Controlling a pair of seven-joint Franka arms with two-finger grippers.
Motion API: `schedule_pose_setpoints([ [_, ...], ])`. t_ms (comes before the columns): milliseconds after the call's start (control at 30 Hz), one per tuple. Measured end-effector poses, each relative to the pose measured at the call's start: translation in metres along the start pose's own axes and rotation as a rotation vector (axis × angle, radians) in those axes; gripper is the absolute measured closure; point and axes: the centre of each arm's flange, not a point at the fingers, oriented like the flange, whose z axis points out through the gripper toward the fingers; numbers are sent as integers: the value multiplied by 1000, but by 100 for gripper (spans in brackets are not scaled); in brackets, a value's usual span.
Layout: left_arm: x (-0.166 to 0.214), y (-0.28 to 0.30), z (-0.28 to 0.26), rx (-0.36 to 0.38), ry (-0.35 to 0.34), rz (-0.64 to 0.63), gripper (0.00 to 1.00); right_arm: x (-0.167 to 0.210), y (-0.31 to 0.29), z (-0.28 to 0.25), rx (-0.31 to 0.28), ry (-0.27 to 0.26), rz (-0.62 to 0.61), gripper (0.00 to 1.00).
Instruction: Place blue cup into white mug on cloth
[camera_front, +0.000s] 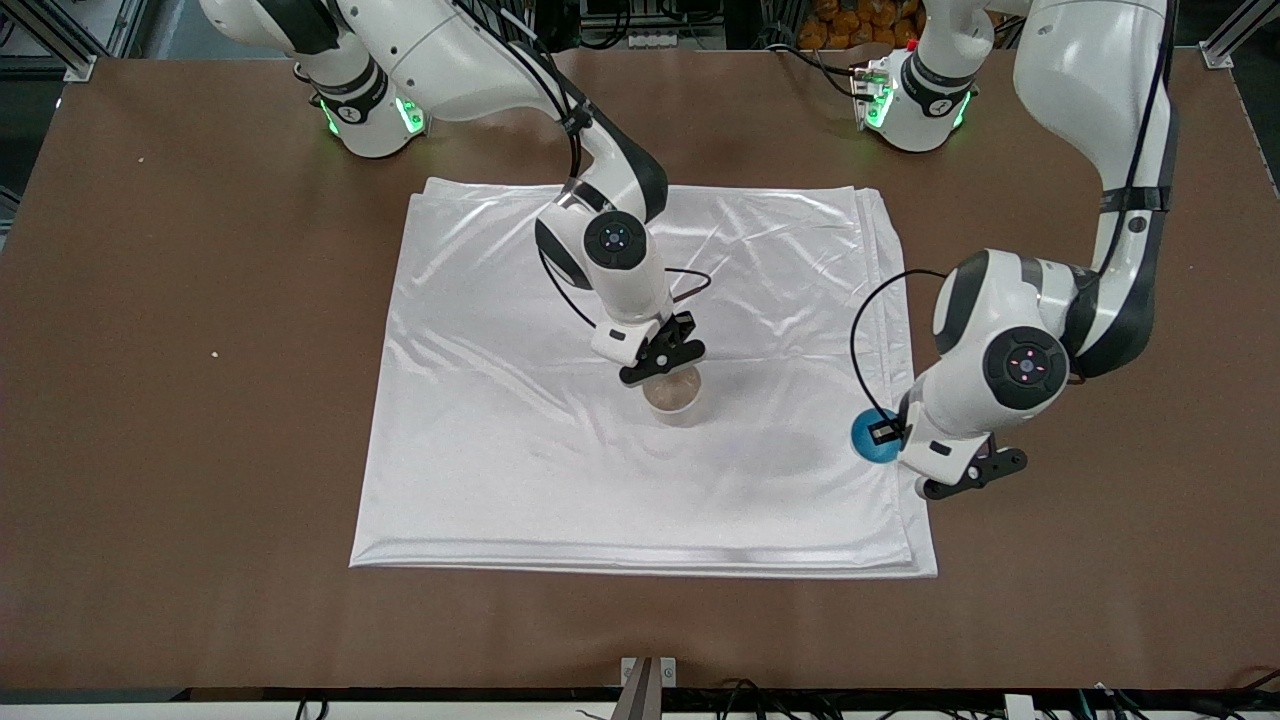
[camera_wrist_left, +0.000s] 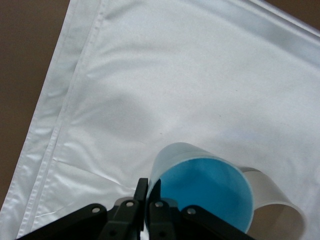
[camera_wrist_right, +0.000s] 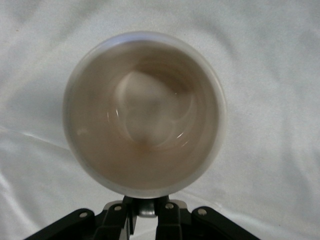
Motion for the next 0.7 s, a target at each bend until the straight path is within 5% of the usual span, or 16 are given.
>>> schedule_pose_setpoints([
  [467, -22, 22, -5, -26, -13, -32, 95, 24, 31, -103, -33, -45, 74, 1],
  [700, -75, 67, -4, -35, -9, -47, 95, 27, 82, -216, -54, -74, 146, 0],
])
